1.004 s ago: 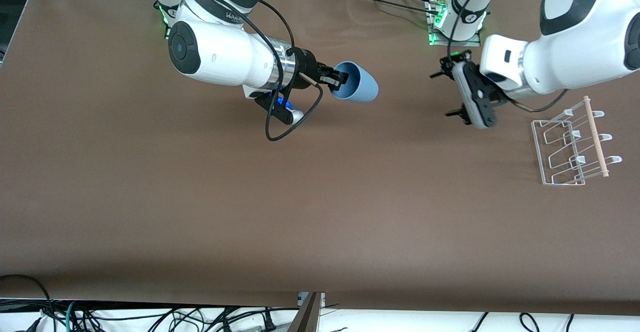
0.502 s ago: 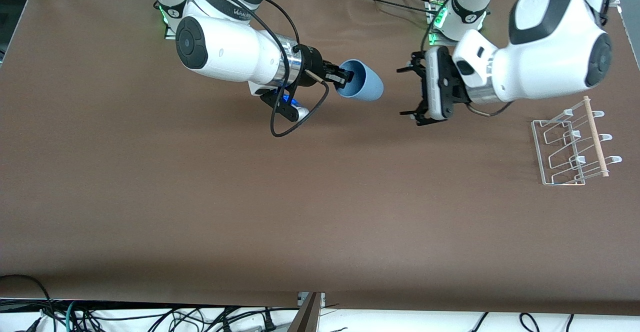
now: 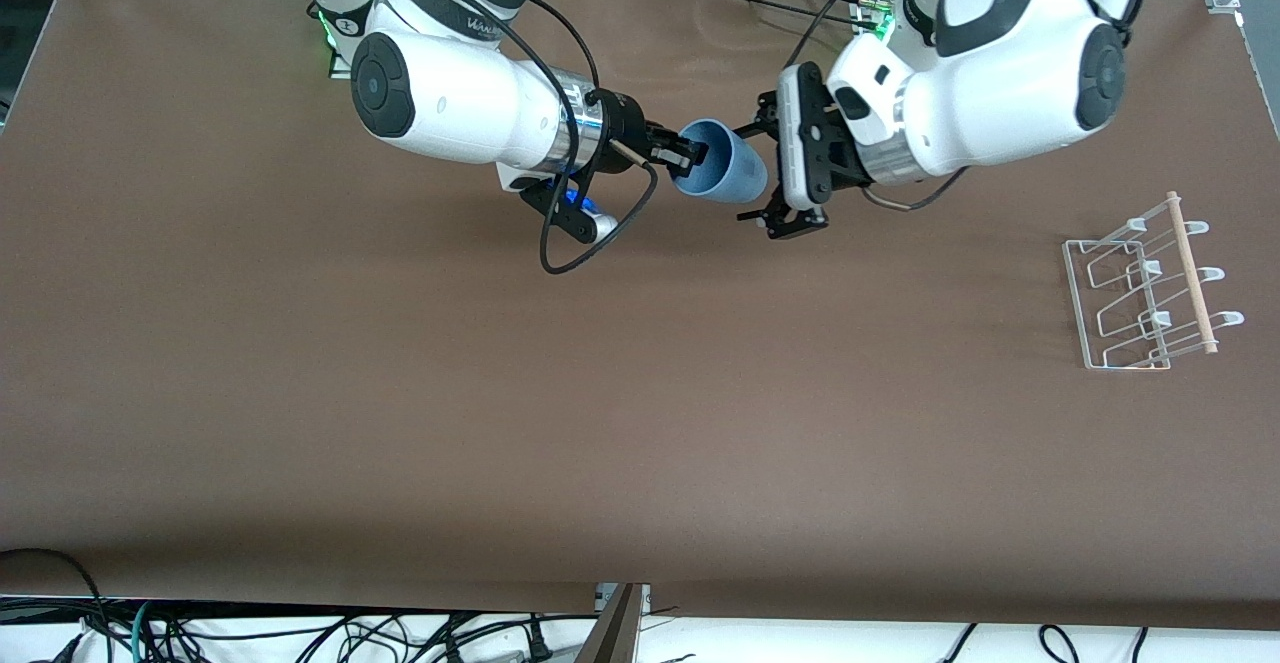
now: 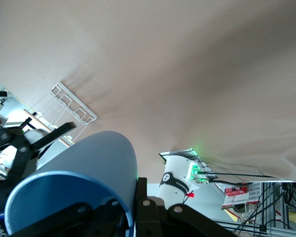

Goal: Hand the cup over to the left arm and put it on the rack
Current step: 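Close the left gripper on the cup rim held by the right gripper, then open the right gripper and withdraw while the left gripper carries the cup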

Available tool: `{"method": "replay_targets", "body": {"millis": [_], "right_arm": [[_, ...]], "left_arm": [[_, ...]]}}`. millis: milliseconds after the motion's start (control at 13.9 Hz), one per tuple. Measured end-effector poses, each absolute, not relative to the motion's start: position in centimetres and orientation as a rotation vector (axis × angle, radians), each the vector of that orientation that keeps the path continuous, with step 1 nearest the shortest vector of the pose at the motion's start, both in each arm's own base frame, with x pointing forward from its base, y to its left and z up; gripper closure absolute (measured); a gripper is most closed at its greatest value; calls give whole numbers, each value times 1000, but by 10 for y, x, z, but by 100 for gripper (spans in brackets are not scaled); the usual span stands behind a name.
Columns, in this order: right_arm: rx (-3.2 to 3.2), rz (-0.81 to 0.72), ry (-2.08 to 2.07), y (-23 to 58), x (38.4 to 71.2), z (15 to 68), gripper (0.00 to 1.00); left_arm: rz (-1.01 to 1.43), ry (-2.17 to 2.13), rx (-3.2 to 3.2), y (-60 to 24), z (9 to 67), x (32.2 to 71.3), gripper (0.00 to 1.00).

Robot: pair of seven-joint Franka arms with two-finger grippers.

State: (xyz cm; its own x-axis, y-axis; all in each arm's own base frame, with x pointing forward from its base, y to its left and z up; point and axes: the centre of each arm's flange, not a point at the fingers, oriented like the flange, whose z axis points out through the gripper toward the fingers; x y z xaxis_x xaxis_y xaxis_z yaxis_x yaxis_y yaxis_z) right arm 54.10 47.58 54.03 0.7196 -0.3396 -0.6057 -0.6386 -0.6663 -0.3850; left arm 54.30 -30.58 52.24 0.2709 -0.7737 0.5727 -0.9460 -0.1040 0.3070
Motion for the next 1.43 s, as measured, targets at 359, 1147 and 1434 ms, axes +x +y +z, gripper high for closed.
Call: {"method": "replay_targets", "body": {"millis": [359, 1147, 1434], "right_arm": [[-2327, 660, 743, 475, 542, 541, 95], [-2260, 691, 751, 472, 546, 552, 40], [-2222, 633, 792, 429, 570, 579, 1]], "left_arm": [[375, -1565, 1919, -308, 523, 540, 25], [346, -1559, 1917, -298, 520, 541, 25], [247, -1534, 1904, -275, 515, 541, 25]]}}
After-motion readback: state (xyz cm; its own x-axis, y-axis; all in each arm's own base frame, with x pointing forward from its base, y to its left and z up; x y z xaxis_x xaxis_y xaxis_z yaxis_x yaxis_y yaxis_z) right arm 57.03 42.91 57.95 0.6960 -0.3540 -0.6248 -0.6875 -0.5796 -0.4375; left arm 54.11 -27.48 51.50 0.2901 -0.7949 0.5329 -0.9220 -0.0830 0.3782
